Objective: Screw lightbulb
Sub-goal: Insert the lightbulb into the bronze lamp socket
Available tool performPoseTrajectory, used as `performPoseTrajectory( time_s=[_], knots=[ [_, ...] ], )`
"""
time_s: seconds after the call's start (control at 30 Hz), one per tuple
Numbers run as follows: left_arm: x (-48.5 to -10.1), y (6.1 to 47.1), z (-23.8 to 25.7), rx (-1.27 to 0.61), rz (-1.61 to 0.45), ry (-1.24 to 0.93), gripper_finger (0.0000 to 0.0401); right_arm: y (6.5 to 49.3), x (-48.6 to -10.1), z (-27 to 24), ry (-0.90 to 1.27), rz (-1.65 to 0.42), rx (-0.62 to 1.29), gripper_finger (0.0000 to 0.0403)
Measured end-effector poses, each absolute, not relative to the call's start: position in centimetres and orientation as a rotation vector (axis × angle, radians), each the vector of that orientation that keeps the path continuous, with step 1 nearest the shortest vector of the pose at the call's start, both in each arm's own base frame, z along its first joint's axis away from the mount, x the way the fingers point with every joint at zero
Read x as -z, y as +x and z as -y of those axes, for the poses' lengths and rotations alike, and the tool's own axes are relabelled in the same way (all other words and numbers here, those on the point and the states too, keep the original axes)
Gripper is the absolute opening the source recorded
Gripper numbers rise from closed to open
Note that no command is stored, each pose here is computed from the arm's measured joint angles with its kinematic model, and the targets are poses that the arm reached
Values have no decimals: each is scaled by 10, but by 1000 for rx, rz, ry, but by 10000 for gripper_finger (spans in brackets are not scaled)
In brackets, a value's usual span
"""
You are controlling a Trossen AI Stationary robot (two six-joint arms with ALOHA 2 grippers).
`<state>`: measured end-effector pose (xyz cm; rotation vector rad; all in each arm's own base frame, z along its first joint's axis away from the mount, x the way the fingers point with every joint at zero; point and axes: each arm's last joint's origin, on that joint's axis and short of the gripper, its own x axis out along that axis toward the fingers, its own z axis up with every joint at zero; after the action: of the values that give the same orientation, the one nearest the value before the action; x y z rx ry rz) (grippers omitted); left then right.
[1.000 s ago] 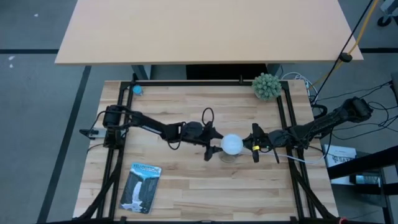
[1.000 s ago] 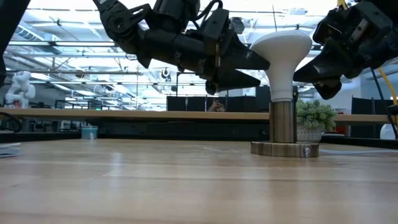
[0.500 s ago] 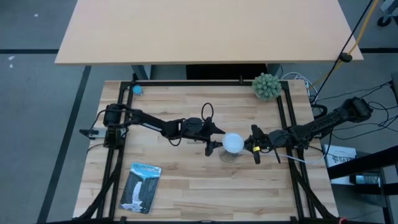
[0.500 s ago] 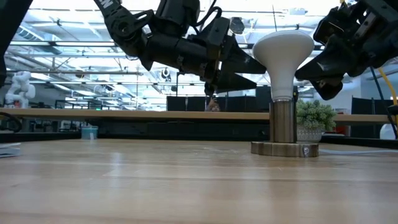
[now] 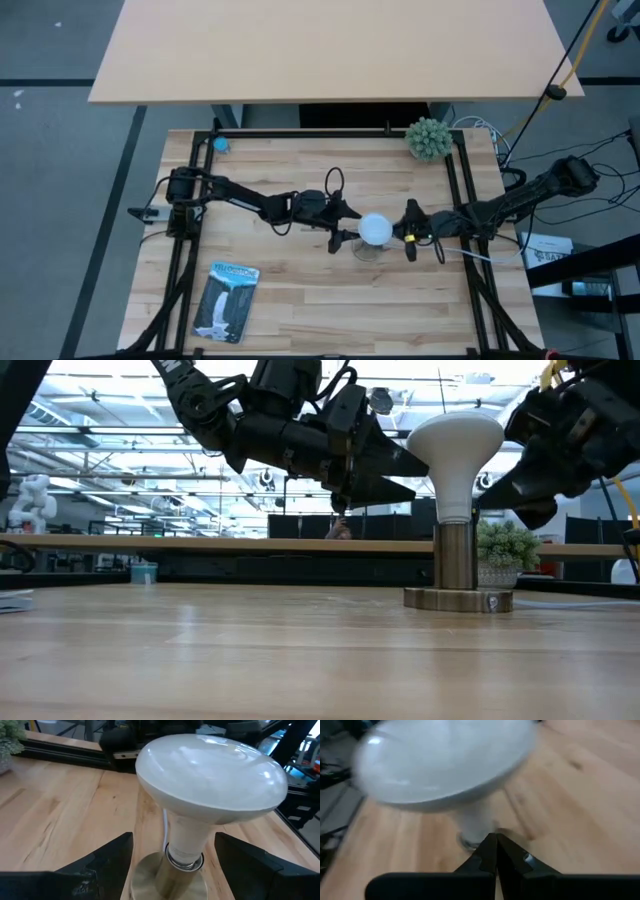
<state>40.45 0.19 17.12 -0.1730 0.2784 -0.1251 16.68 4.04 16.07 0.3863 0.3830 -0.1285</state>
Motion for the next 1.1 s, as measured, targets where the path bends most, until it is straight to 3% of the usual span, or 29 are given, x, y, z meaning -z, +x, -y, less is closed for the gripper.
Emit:
performPoseTrajectory(
  time_s=[0.3, 1.1],
  knots=[
    [-171, 404, 0, 135, -279, -172, 284, 170, -171, -39, 293, -261, 162, 0],
    [-172, 405, -9, 102, -264, -179, 284, 170, -171, -41, 366, -276, 114, 0]
  ],
)
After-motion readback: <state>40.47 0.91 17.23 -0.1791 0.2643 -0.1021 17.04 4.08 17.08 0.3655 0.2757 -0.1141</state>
